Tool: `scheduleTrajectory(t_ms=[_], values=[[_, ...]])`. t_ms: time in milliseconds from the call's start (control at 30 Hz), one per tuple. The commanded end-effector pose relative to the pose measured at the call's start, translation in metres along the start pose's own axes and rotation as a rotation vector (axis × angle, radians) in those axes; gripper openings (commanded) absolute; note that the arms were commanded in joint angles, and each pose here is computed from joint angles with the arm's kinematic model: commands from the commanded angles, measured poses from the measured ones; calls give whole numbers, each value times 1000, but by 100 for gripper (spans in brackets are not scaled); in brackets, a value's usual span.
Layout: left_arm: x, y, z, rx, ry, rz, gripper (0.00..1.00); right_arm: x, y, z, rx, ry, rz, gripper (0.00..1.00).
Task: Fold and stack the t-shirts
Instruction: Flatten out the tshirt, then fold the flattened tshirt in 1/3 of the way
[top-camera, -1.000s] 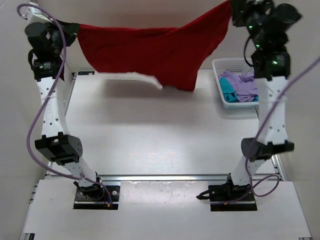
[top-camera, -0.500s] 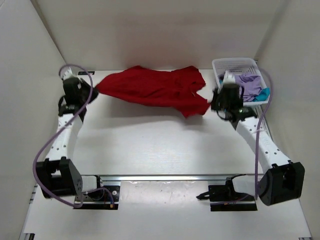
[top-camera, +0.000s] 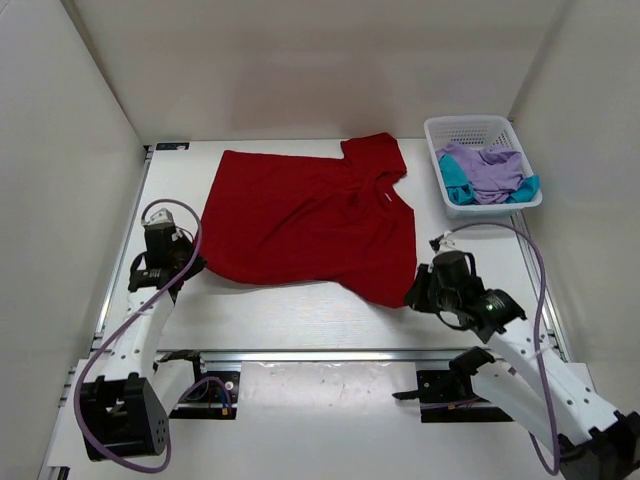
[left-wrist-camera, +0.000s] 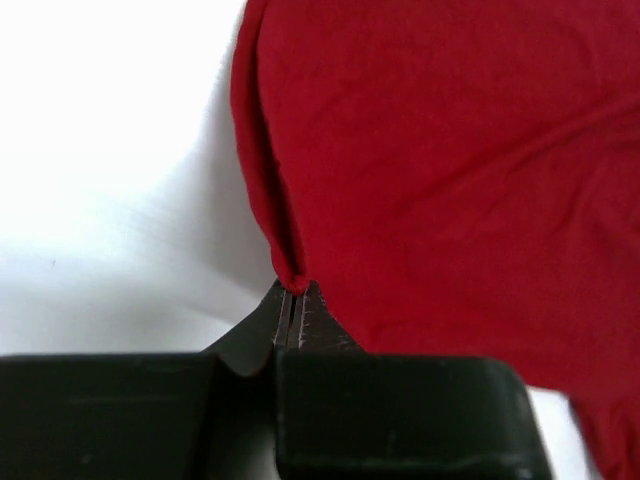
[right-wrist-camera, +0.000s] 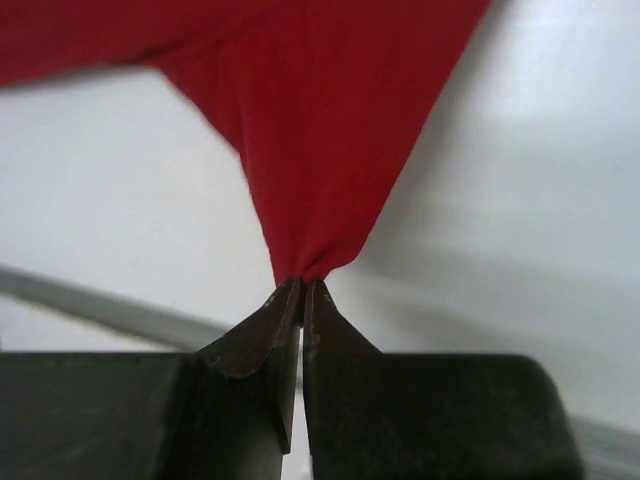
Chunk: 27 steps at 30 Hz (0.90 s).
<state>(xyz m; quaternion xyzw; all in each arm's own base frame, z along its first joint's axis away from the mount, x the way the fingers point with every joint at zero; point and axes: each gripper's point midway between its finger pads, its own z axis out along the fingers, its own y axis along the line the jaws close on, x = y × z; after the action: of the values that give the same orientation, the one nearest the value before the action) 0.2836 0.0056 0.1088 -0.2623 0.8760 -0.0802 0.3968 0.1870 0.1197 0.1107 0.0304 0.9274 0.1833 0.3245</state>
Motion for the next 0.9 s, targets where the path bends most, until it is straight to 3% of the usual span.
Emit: scheduleTrajectory(t_ms=[0, 133, 233, 300, 567, 867], values=[[10, 7, -13, -16, 25, 71, 0, 43, 5, -13, -4, 105, 149, 0], [8, 5, -7, 11, 31, 17, 0, 38, 7, -16, -18, 77, 143, 1], [3, -5, 8, 71, 58, -90, 0, 6, -7, -8, 16, 8, 122, 8], [-5, -13, 20, 92, 40, -137, 0, -24, -18, 2, -17, -41, 137, 0], [-33, -32, 57, 118, 13, -302, 0, -103, -12, 32, 3, -125, 88, 0], [-74, -40, 88, 94, -18, -336, 0, -182, -14, 78, 56, -161, 69, 0]])
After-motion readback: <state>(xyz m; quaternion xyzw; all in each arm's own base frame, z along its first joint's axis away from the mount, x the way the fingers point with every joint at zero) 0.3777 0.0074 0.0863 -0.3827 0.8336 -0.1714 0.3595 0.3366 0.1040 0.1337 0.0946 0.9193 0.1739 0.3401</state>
